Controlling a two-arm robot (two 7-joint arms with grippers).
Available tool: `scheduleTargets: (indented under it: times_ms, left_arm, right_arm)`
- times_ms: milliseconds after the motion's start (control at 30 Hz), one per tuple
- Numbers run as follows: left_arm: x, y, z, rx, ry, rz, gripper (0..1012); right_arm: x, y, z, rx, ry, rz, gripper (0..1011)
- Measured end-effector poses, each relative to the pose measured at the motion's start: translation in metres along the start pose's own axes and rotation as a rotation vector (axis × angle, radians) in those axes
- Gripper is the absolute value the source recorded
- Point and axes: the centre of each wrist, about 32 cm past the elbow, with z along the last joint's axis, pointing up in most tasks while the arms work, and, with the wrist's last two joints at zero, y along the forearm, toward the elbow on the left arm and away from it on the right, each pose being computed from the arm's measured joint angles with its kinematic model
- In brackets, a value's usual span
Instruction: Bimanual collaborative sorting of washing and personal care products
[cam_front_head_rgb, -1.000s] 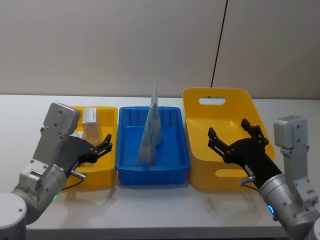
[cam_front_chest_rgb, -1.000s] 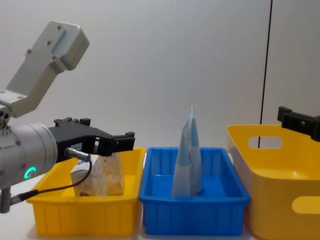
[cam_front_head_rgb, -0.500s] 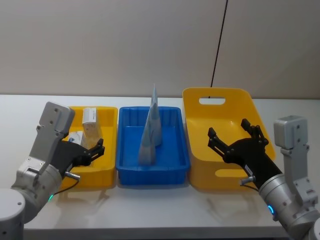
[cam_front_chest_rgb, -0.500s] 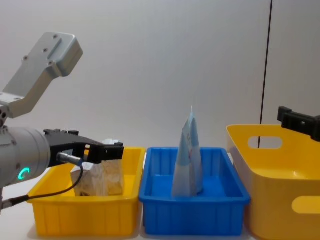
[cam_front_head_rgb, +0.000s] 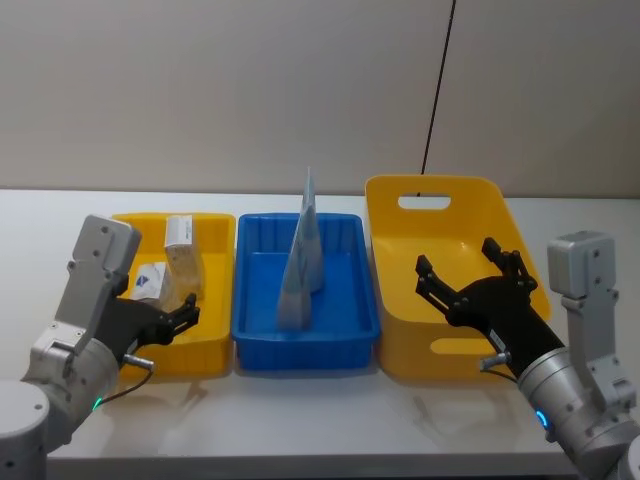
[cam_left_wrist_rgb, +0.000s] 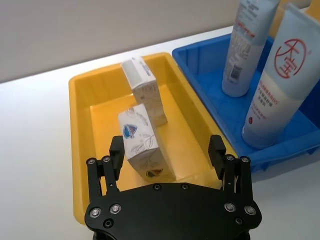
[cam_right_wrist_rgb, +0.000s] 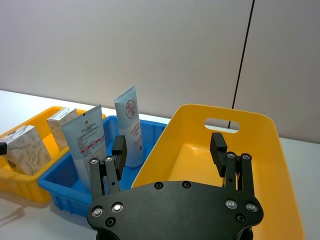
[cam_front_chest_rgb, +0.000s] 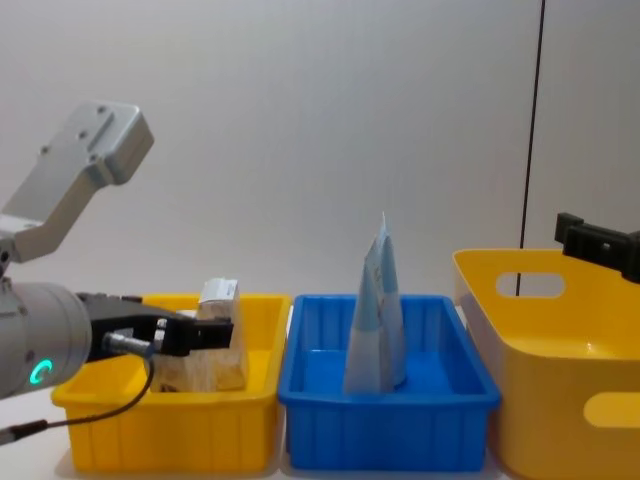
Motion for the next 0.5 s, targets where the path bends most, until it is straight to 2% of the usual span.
scheduleTargets:
  times_ms: [233, 500]
  left_arm:
    - [0.0019, -0.0067, -0.0071, 0.033, 0.027, 0.011, 1001]
    - [0.0027, -0.0146, -0.0105, 0.050, 0.043, 0.022, 1001]
  right_arm:
    - [0.000, 0.000, 0.000, 0.000, 0.000, 0.000, 1002]
    - [0.000, 0.000, 0.000, 0.000, 0.000, 0.000, 1002]
